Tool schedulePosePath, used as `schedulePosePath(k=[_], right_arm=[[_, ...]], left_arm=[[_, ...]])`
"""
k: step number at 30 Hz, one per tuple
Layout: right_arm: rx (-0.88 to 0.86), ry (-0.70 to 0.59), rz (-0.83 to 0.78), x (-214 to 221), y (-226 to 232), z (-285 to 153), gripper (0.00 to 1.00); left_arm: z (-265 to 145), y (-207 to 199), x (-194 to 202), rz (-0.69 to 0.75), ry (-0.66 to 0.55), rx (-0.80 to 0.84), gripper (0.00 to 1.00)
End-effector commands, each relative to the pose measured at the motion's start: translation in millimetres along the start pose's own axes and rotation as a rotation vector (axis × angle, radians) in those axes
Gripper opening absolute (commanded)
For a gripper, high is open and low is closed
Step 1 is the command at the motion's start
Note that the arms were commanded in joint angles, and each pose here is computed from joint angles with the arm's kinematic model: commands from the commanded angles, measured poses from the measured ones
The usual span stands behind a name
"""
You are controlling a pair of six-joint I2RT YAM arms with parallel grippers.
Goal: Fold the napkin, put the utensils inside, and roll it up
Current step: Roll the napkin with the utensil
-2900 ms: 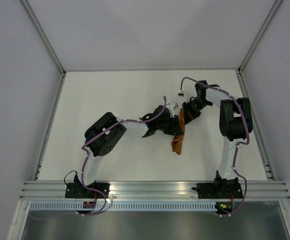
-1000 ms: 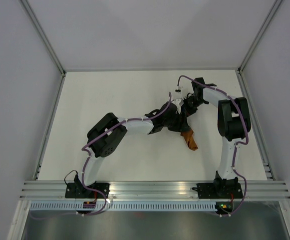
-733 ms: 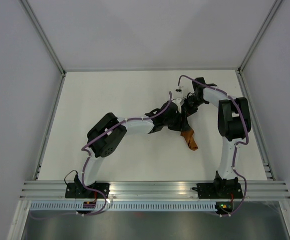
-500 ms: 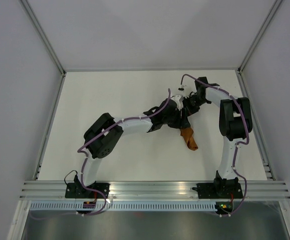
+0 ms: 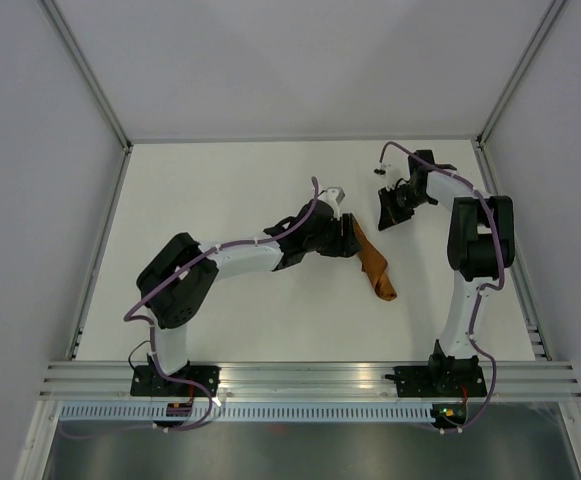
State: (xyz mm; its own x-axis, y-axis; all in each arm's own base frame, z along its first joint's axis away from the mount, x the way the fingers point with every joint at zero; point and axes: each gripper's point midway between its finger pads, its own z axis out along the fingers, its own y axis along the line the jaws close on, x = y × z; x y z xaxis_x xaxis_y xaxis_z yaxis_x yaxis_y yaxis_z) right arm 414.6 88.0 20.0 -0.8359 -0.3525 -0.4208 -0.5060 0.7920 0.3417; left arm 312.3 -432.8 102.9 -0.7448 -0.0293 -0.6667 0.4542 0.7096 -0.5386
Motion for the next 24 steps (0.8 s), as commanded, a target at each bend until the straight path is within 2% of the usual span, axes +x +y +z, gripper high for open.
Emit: schedulePosePath(k=[1,7,13,24], right_arm=[[-0.025,-0.054,0.006,-14,5,-28,0.13],[-0.045,-0.038,0.049,18,-8,-44,0.13],[-0.042,-0.064,-0.006,30,1,-71,0.13],[-0.212,-0.003,0.006,52,28,-56,0.08]], left_arm=[[-15,4,-17,-0.076,-0.089,-0.023,0.61],[-3,18,2,-0.136,-0.068,-0.049,0.53],[10,25,17,-0.204,-0.058,-0.048,0.44],[31,30,37,-0.254,-0.014,-0.057,0.29]])
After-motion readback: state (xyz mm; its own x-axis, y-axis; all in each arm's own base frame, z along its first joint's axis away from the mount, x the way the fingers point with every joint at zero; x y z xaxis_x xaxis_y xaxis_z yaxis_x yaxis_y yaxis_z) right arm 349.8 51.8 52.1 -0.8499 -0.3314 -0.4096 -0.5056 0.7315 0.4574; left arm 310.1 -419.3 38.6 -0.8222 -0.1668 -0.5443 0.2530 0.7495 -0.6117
